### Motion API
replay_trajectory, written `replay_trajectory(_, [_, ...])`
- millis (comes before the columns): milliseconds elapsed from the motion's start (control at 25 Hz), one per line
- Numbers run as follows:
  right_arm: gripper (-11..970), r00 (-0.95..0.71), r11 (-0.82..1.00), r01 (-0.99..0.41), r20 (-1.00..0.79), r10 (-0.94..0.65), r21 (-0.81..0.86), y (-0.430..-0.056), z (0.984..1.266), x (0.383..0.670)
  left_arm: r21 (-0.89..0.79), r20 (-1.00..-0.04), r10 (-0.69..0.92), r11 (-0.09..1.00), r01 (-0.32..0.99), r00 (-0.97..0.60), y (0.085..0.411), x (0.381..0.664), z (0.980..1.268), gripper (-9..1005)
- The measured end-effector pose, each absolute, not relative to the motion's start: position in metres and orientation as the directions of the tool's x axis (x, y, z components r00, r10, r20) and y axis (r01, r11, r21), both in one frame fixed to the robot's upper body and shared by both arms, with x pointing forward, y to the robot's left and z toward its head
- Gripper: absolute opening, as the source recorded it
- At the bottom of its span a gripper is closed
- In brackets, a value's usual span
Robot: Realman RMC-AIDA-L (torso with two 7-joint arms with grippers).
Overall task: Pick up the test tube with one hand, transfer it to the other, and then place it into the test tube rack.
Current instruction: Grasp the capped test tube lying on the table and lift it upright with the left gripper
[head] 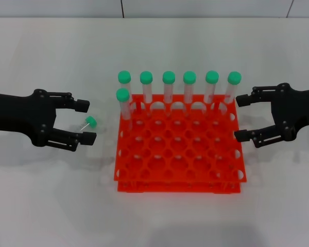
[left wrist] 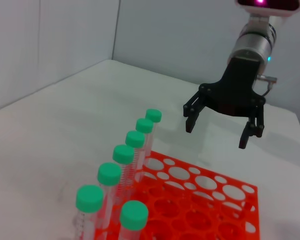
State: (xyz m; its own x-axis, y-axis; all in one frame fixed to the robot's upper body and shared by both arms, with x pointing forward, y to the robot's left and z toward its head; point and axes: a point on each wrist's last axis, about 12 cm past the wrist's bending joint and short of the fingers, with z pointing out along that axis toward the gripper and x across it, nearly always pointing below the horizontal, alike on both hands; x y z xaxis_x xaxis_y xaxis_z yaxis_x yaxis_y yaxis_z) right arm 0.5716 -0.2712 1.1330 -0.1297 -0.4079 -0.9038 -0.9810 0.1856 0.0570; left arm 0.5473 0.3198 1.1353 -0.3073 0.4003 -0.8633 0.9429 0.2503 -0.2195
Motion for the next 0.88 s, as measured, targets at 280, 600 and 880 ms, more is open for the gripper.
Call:
replay_trajectory(280, [872,-0.138,0.254,-0.966,-0.924,-0.357,0.045,-0.288,1.133,0.567,-0.4,-0.802,0.3,0.373,0.837,-0.517,0.316,0.554,1.155,876])
replay_trajectory(600, [872,-0.11,0.281,-0.96,-0.933,-0.344,0.01,-0.296,1.135,0.567,-0.561,-0.587,0.263,0.55,0.619,-0.766,0.328,0.56,1.191,873])
replay_trajectory(880, [872,-0.086,0.302,-0.953,-0.938,-0.336,-0.021,-0.3,1.135,0.566,-0.441,-0.434,0.342,0.726,0.527,-0.834,0.319,0.575,1.23,870])
